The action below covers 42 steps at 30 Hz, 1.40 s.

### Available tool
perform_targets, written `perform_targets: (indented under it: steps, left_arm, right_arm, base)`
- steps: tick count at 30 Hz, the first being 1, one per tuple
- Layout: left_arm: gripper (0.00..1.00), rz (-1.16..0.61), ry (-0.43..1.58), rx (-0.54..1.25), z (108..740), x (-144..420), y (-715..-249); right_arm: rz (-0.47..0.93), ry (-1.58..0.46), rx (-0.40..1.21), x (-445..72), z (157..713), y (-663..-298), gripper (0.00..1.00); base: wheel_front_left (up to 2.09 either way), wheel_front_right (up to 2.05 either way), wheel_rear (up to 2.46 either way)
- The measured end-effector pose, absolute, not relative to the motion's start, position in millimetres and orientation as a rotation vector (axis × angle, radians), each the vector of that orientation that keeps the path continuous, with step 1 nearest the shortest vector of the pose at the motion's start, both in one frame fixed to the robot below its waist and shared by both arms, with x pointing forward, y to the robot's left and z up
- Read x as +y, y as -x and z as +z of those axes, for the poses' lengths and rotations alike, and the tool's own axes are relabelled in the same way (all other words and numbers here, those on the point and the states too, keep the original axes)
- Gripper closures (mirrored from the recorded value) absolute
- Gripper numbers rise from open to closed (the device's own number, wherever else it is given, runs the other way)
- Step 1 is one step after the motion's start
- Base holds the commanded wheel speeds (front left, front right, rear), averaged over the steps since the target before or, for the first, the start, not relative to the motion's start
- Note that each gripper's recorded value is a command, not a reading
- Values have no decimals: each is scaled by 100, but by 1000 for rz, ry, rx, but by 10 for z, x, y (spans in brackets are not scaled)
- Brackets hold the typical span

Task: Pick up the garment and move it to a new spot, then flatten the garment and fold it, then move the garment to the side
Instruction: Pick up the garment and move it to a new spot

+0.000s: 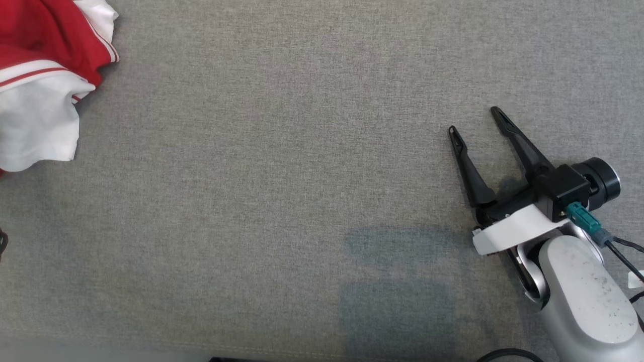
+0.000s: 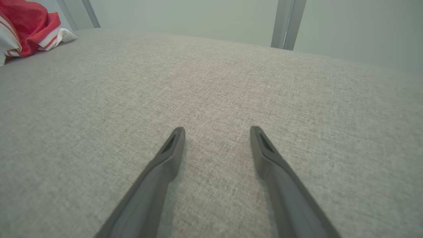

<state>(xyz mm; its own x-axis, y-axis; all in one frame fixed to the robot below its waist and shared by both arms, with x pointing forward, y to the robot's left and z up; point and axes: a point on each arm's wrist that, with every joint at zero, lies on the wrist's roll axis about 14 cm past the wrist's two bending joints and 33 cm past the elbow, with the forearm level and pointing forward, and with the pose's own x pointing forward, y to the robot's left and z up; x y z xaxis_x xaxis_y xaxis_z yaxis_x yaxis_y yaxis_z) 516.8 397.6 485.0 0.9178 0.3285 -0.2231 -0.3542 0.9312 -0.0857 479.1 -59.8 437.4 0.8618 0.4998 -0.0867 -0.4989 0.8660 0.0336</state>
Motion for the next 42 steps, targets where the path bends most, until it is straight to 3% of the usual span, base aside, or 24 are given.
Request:
perform_targets:
  steps: [4, 12, 23, 32, 37, 42]
  left_arm:
    - [100, 325, 97, 175, 5015, 3946, -5201]
    - [100, 171, -25, -60, 6022, 3639, -5440]
    - [100, -185, -127, -350, 7203, 2348, -5564]
    - [100, -499, 50, -482, 7516, 956, -5397]
    - [100, -621, 217, -452, 7330, 325, -5193]
    - [100, -610, 385, -348, 6908, 88, -5100]
  right_arm:
    - [512, -18, 93, -600, 4419, -4764, 0]
    - [487, -65, 83, -550, 4614, -4598, 0]
    - [401, -109, 20, -708, 5017, -4359, 0]
    - [268, -107, -6, -1141, 5169, -4168, 0]
    - [198, -100, -21, -1378, 5240, -4062, 0]
    - [134, -92, -27, -1592, 5278, -3936, 0]
  base:
    - [0, 0, 0]
    - [0, 0, 0]
    - [0, 0, 0]
    - [0, 0, 0]
    - [0, 0, 0]
    - [0, 0, 0]
